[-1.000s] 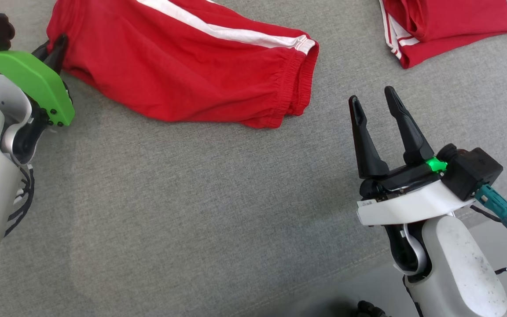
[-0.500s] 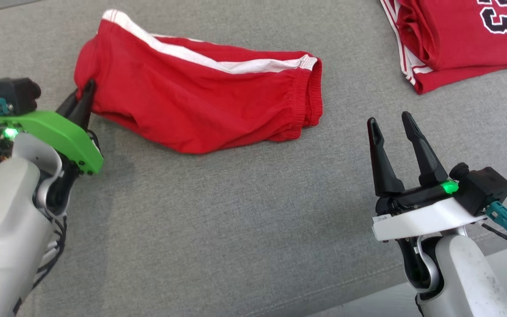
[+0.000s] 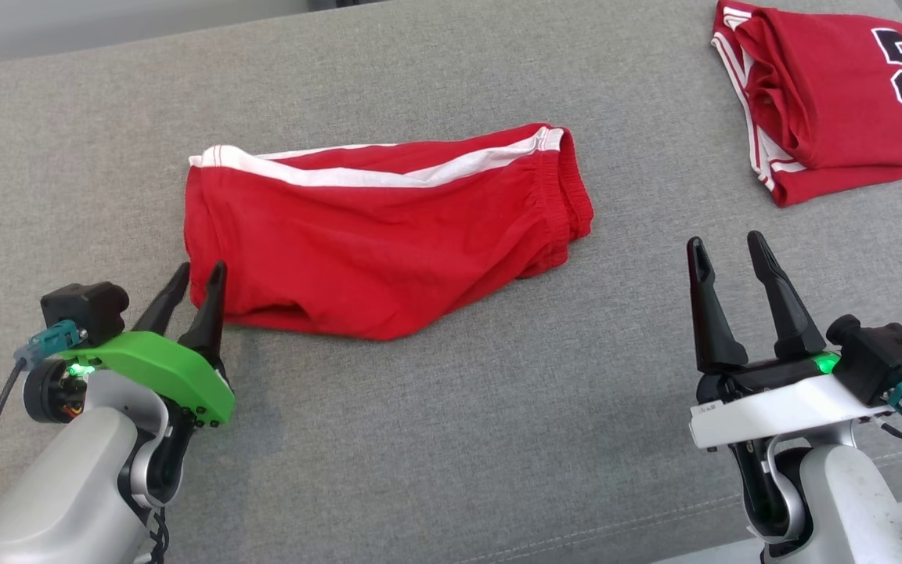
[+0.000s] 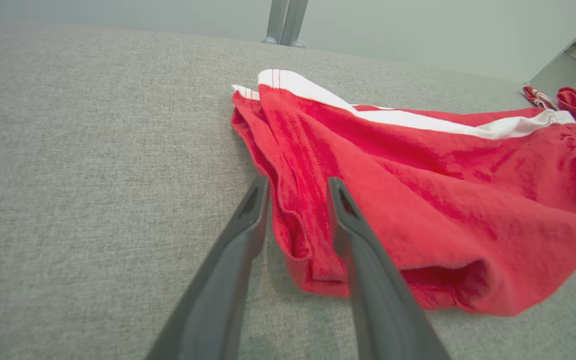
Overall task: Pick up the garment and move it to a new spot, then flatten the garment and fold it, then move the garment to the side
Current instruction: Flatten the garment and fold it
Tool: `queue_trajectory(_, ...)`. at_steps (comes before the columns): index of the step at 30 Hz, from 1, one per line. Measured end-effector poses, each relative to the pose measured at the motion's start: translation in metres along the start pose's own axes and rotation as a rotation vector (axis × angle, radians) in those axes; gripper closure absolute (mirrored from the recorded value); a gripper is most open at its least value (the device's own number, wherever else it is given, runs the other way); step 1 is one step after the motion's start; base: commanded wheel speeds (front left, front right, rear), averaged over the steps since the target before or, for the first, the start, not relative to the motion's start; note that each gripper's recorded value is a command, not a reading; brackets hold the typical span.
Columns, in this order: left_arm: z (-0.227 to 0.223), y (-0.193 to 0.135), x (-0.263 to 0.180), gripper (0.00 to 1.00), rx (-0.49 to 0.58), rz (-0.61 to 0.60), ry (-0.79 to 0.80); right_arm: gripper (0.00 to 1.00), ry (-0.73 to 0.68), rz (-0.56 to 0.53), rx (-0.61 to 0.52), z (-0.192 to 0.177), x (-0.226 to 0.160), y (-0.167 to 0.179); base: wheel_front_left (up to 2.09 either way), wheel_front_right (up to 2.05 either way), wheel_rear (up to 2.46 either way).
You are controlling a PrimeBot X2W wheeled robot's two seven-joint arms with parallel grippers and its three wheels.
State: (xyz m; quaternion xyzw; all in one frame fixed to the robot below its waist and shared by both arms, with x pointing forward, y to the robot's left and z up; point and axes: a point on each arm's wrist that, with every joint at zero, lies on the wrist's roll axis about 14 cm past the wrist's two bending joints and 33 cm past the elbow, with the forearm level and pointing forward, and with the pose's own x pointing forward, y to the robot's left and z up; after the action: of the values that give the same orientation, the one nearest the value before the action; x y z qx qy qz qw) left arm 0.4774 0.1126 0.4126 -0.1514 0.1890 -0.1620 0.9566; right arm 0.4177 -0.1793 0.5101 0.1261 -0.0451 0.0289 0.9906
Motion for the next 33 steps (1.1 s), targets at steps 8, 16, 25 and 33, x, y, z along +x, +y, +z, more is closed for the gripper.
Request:
queue_trajectory(8,0.028,0.006,-0.016,0.0,0.069,0.055,-0.128,0.0,-0.016,0.008,-0.012,0.008,-0.004,0.003,0.0,0.0,0.0)
queue_trajectory(16,0.078,0.012,-0.048,0.0,0.094,0.126,-0.326,0.0,-0.047,0.049,-0.021,0.018,-0.004,0.018,0.0,0.0,0.0)
queue_trajectory(25,0.095,0.02,-0.1,0.0,0.098,0.217,-0.473,0.0,-0.066,0.088,-0.035,0.027,-0.013,0.032,0.0,0.0,0.0)
queue_trajectory(33,0.096,0.023,-0.138,0.0,0.174,0.27,-0.536,0.0,-0.06,0.117,-0.072,0.029,-0.023,0.037,0.0,0.0,0.0)
